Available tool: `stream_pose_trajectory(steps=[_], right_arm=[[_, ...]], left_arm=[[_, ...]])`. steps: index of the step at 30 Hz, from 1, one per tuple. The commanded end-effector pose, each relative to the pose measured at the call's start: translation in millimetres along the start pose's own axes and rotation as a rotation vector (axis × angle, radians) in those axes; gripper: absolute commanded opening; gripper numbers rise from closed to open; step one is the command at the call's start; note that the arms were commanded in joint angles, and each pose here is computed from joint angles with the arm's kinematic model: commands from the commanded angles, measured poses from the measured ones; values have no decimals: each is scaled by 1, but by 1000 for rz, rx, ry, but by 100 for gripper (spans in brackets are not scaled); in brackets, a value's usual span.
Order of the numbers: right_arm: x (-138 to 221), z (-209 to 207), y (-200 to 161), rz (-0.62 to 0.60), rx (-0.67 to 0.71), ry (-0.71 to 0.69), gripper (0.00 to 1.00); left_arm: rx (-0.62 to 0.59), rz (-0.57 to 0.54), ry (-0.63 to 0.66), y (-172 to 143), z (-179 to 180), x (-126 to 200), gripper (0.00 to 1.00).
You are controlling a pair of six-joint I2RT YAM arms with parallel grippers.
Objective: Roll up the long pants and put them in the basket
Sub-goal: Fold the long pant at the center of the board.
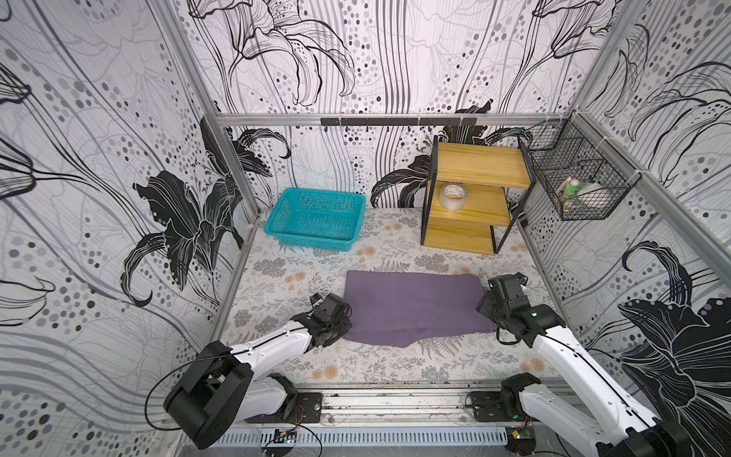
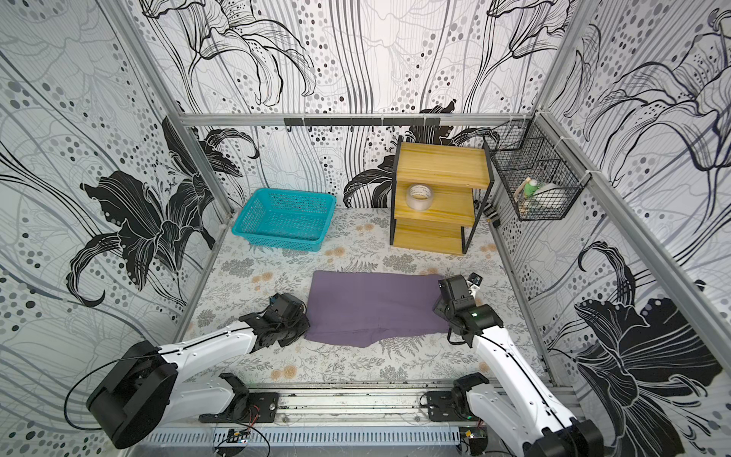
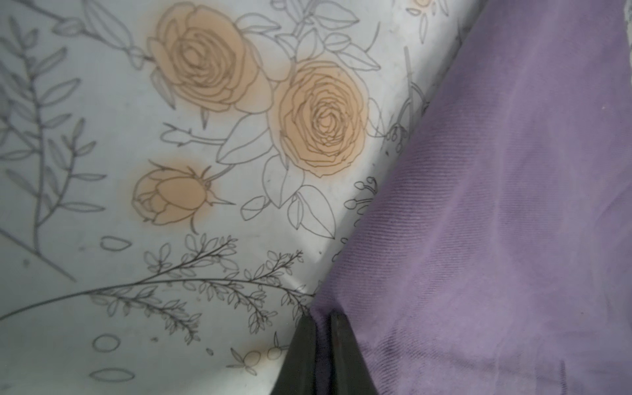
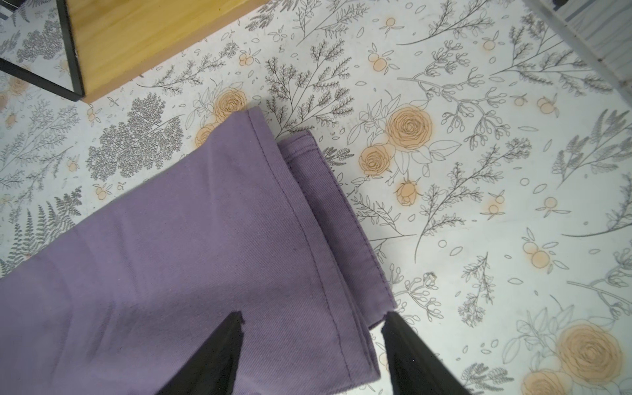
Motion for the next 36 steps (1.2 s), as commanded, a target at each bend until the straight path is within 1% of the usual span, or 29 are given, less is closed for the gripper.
stream_pose_trajectory(steps=[1, 4, 6, 7, 10, 11, 14, 16, 18, 20, 22, 27, 30, 36], right_arm=[[0, 5, 1, 6, 21, 20, 69], [-3, 12, -1, 25, 40, 52, 71], [-7, 22, -4, 47, 53, 111, 73], [-8, 28, -6, 59, 57, 142, 73], [-16, 41, -10, 93, 72, 200, 72], [-18, 47, -11, 101, 79, 225, 71], [-26, 68, -18, 166, 107, 320, 65], [-33, 74, -27, 221, 113, 336, 61], [-39, 68, -32, 236, 116, 306, 58], [-44, 59, -38, 240, 116, 273, 55], [-48, 51, -45, 256, 117, 254, 51], [-57, 42, -60, 290, 114, 244, 48], [-61, 44, -65, 310, 114, 266, 45], [-69, 48, -73, 345, 122, 288, 37]], left_arm=[[3, -36, 112, 4, 21, 2, 0], [28, -113, 218, 20, 43, 14, 0], [65, -173, 266, 31, 59, 23, 0], [81, -196, 271, 36, 65, 27, 0], [102, -220, 273, 43, 76, 33, 0], [100, -219, 278, 44, 78, 34, 3], [90, -239, 297, 49, 78, 41, 31], [91, -267, 293, 54, 75, 48, 52], [95, -292, 264, 58, 70, 55, 67], [95, -308, 222, 61, 63, 61, 75], [98, -318, 167, 64, 55, 65, 77], [110, -329, 75, 69, 37, 73, 79], [122, -330, 59, 72, 32, 76, 79], [144, -336, 37, 73, 29, 79, 79]])
Point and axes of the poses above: each gripper's point midway between its finger pads, its own x axis back along the fingers, its own z axis along the line the jaws close on, y = z × x, the point moved 3 cm from there along x, back along the fingers, and after that the axes turned 5 degrees about -x, right-handed, at the moved point
